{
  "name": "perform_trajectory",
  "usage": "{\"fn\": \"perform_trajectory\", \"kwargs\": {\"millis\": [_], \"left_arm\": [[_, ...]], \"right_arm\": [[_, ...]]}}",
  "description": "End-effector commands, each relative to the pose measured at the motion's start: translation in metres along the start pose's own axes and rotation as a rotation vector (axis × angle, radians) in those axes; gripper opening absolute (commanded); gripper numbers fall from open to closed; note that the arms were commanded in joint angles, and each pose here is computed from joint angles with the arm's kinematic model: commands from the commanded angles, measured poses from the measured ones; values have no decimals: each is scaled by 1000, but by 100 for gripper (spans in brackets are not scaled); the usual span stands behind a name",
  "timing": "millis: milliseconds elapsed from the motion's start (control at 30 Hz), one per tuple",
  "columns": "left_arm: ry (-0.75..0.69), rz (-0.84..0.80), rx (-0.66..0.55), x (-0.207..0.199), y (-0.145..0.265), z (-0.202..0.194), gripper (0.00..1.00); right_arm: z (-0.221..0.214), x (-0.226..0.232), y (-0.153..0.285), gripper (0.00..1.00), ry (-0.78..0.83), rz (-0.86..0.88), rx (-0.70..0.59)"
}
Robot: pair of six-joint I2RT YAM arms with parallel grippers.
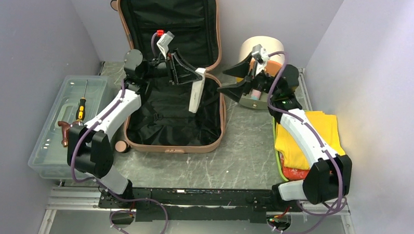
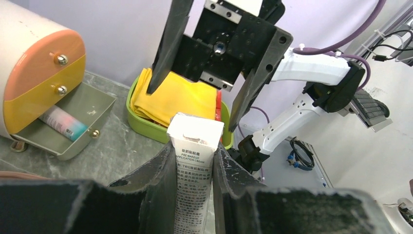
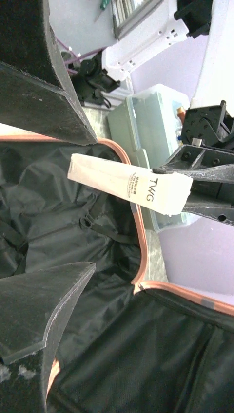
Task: Open, take out, and arrange the luggage
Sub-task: Pass from the left arm to the right
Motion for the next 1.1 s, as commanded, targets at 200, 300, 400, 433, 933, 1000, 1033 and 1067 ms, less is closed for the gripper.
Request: {"fn": "perform_trajectory", "kwargs": {"millis": [200,300,400,433,933,1000,1033,1067], "left_arm": [[-32,-26,-54,-19,1,1,19],[-37,-30,-61,-19,0,0,20],[-32,-40,-63,-19,-1,-2,20],[-35,-45,-64,-20,-1,-1,20],[-39,-46,-33,-20,-2,-11,21],[-42,-45,-30,-20,-3,-11,23],[-43,-45,-31,-20,-3,-11,26],[-46,-46,-32,-20,-3,-11,28]], "right_arm": [[-3,16,-52,89,-17,91,67],[-6,15,-59,88,-30,91,75],[-10,11,-64,86,-43,86,88],[-11,11,-66,85,-47,86,91],[-4,13,-76,67,-77,180,84],[-5,16,-78,66,-71,193,84],[-6,17,-78,63,-65,191,89],[-7,18,-78,56,-57,193,96]]}}
Point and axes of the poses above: each gripper's point midway between its finger pads, its own y axis back along the fingers, its own x axis along the line the jaws close on, z = x × y, the point moved 9 cm from there along y, back along the fingers, and after that the axes turned 1 degree about -y, right-handed, at the moved point
